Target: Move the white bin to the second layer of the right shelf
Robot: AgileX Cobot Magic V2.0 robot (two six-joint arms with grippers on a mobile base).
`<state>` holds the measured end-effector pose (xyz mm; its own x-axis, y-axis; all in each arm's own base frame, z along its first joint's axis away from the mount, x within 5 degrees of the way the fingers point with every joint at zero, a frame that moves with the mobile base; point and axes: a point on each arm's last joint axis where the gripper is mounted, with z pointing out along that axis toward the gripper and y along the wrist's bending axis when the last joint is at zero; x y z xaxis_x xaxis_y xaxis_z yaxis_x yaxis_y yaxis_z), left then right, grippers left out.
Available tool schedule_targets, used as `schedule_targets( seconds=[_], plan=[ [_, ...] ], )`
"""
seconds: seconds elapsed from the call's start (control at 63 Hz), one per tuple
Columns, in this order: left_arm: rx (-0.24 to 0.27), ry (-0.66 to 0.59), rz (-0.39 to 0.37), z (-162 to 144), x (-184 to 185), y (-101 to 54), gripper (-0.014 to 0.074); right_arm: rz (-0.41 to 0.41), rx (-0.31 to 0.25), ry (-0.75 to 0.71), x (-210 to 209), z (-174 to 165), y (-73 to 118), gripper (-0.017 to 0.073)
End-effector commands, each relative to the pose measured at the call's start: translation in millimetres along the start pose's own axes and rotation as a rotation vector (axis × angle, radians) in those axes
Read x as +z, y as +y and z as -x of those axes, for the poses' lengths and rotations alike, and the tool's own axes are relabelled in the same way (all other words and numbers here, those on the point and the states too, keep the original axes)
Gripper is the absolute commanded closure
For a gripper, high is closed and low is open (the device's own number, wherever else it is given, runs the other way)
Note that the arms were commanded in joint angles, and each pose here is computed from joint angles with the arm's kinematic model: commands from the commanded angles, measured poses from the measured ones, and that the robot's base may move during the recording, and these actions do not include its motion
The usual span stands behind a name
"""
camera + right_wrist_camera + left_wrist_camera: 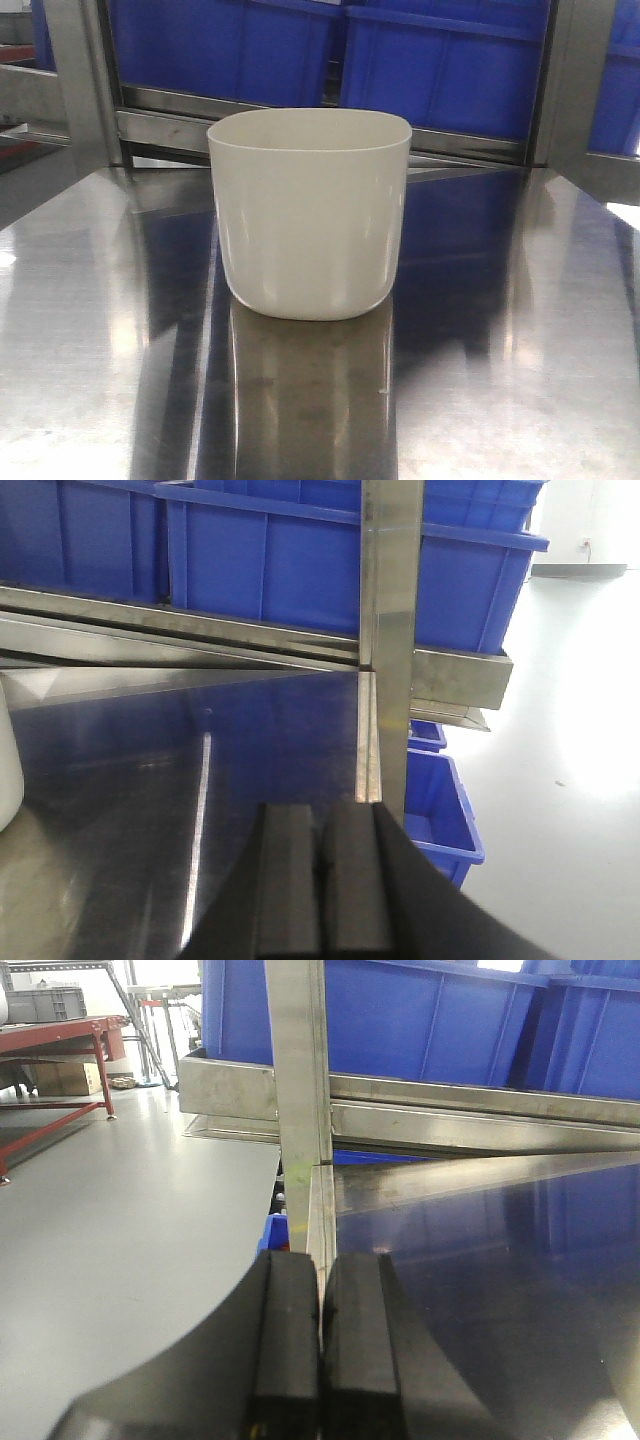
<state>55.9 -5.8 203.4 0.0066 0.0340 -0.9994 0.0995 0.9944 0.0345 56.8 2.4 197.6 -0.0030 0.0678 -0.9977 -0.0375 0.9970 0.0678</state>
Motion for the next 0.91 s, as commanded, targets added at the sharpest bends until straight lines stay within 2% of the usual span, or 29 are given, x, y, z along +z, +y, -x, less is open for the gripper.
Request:
schedule_targets(
  seconds=[0.0,0.381,0.635,0.889],
  plan=[
    [-0.009,-0.060,-0.001,-4,0,-0.1,0.0509,-0.001,-0.006,-0.121,-3,14,0.2,0.0511],
    [-0.009,-0.060,-0.001,-4,0,-0.1,0.0509,-0.001,-0.006,-0.121,-3,14,0.2,0.0511],
    [-0.009,-0.060,-0.001,-4,0,-0.1,0.0509,-0.002,-0.025,-0.105,-3,13,0.3,0.0511],
    [-0.009,-0.060,-0.001,-4,0,-0.1,0.0509,0.004,-0.028,-0.063,-6,35,2.5,0.0511]
  ],
)
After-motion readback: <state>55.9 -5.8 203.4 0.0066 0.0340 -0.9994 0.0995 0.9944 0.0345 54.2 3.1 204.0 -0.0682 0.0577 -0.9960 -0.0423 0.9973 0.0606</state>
